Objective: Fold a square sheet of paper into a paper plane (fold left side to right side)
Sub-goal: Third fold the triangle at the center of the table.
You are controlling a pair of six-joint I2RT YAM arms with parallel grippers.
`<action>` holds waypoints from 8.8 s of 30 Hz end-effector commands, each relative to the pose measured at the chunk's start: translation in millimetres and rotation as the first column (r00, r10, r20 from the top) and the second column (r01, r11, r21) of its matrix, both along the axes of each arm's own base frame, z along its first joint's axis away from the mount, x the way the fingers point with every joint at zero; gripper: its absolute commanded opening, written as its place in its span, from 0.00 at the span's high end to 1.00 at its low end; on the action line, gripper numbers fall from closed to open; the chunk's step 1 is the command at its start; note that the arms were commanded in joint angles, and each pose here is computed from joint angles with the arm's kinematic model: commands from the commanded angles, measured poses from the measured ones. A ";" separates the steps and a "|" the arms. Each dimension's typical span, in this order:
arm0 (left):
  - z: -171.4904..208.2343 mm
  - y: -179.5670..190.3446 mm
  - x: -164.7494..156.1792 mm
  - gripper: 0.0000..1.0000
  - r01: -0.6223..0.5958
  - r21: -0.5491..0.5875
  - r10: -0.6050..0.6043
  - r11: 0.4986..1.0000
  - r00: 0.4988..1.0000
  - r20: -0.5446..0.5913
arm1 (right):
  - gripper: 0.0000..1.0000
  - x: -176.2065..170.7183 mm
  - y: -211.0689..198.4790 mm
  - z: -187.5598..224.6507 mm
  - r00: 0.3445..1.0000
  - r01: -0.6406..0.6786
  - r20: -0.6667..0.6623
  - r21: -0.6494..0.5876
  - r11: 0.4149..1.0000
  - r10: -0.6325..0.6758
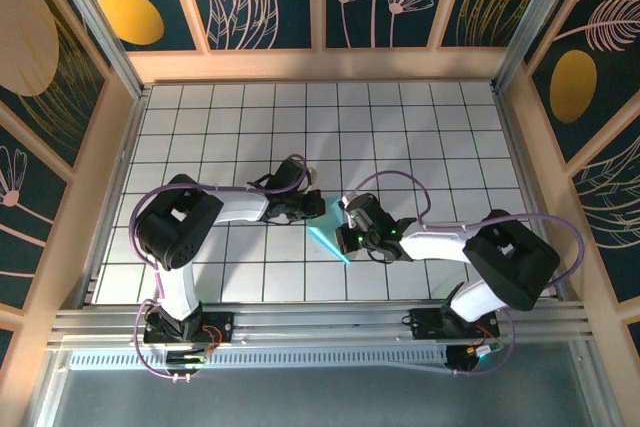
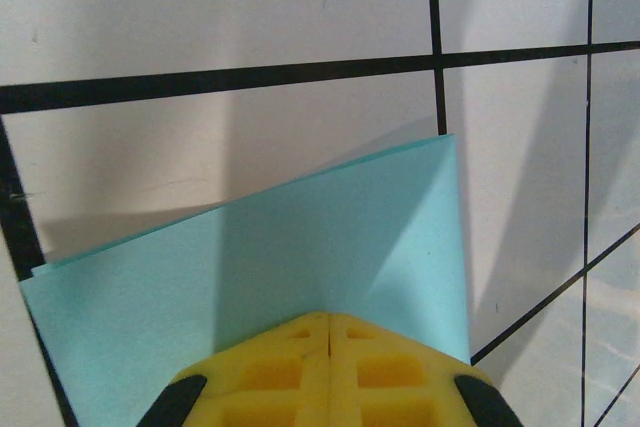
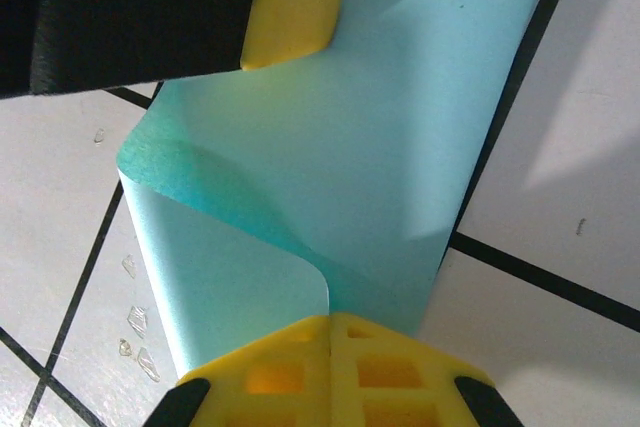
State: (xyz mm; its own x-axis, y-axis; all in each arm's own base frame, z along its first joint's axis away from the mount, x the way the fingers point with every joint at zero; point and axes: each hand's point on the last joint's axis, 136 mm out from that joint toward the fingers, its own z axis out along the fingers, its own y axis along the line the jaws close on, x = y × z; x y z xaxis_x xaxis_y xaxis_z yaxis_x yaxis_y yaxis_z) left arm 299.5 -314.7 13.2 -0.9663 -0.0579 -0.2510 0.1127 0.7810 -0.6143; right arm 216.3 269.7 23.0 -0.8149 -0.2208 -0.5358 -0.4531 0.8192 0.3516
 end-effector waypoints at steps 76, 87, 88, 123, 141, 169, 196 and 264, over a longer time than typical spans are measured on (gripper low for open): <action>3.7 6.0 -70.9 0.95 -0.001 -0.002 0.001 1.000 1.000 -0.016 | 1.00 -19.2 -18.4 -42.9 0.991 -0.013 -0.131 -0.114 0.993 -0.003; -1.4 15.1 -74.4 0.95 -0.017 0.017 0.017 1.000 1.000 -0.015 | 1.00 -19.0 -18.0 -44.0 0.991 -0.014 -0.135 -0.119 0.993 -0.002; -1.9 15.4 -74.7 0.95 -0.017 0.019 0.017 1.000 1.000 -0.015 | 1.00 -18.6 -17.7 -43.7 0.991 -0.014 -0.134 -0.118 0.993 -0.002; -38.8 35.1 -81.7 0.99 -0.043 0.144 0.054 0.989 0.996 -0.073 | 0.58 9.0 -14.0 46.6 0.998 0.041 -0.060 0.056 0.998 -0.038; -37.9 36.9 -80.9 0.99 -0.048 0.153 0.059 0.987 0.996 -0.068 | 1.00 -49.0 4.7 19.3 0.927 -0.012 -0.362 0.217 0.976 0.092; -38.9 38.2 -80.7 0.99 -0.050 0.160 0.062 0.986 0.996 -0.067 | 1.00 -62.0 -1.0 -7.5 0.898 0.009 -0.433 0.194 0.981 0.077; -38.7 39.4 -78.6 0.99 -0.049 0.178 0.060 0.983 0.996 -0.058 | 1.00 -87.8 -21.4 3.2 0.876 0.023 -0.479 0.165 0.986 0.060; 13.1 -23.3 -97.1 0.98 0.000 -0.199 0.006 0.980 1.000 0.030 | 1.00 -78.4 -49.3 -62.9 0.826 0.138 -0.541 -0.072 0.988 -0.155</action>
State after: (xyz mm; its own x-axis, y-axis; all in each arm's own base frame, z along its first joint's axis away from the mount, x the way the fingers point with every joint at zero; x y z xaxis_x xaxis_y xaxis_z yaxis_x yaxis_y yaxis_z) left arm 202.6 -334.7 29.8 -0.9575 -0.1097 -0.2669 0.1342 0.6495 -0.7484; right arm 167.1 270.3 12.3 -0.9856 -0.0996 -0.1369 -0.1661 0.7250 0.6684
